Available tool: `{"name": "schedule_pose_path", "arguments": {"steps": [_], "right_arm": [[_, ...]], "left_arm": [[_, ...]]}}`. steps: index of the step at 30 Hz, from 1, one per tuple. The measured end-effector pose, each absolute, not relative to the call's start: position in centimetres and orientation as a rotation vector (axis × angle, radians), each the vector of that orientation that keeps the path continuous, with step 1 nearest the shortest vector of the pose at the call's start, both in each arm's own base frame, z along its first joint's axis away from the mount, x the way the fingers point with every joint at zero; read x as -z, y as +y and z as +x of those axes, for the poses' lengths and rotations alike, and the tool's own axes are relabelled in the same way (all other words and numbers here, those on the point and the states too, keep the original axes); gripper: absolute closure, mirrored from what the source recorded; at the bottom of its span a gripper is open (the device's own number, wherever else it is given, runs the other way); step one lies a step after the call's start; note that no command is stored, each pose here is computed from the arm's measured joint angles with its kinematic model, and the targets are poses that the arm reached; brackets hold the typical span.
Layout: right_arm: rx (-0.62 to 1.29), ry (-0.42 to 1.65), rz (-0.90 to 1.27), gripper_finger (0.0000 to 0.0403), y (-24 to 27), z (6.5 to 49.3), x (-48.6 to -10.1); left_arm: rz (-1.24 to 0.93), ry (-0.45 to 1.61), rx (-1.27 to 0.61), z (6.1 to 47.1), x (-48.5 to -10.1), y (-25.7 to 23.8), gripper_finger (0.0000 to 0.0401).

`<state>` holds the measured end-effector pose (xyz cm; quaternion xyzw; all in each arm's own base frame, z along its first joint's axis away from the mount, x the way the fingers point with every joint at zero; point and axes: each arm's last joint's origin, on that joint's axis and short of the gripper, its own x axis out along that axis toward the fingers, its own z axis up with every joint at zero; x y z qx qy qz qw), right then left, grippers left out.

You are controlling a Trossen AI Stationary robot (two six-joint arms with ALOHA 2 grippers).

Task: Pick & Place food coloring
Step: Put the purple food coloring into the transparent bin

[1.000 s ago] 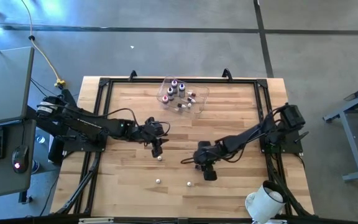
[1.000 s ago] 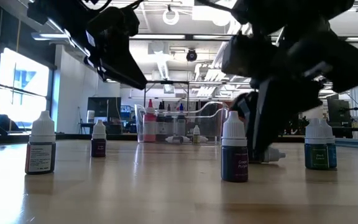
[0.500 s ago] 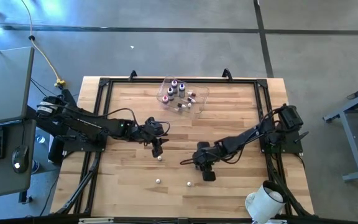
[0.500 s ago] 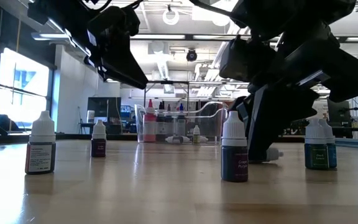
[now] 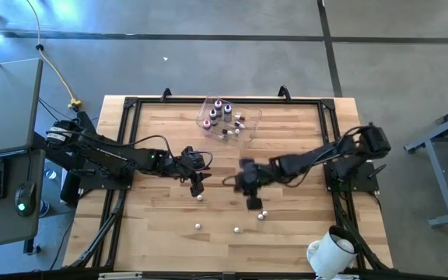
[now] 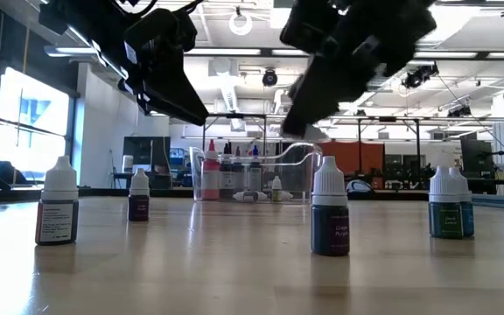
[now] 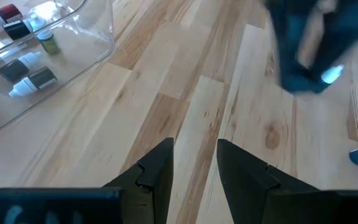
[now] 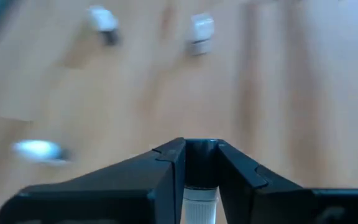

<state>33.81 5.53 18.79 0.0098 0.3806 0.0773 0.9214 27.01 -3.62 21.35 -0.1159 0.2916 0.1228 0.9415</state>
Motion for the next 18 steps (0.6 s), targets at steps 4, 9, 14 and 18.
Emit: {"name": "schedule_pose_path", "arguments": {"steps": [4,9,14,18], "right_arm": [[0.038,0.692,-0.179,0.034,1.4,34.2,-23.1],[0.234,0.676,-0.251,0.033,-5.0,34.4,-25.0],[0.344,0.745,-0.215,0.0323,-11.7,33.6,-23.4],[0.364,0.804,-0.086,0.0322,-16.0,32.7,-20.9]], "left_arm": [[-0.237,0.594,-0.25,27.0,-21.4,-3.6,0.028],[-0.237,0.595,-0.251,27.0,-21.3,-3.6,0.028],[-0.236,0.596,-0.251,27.0,-21.3,-3.6,0.028],[-0.234,0.593,-0.259,27.0,-21.3,-3.6,0.028]]}}
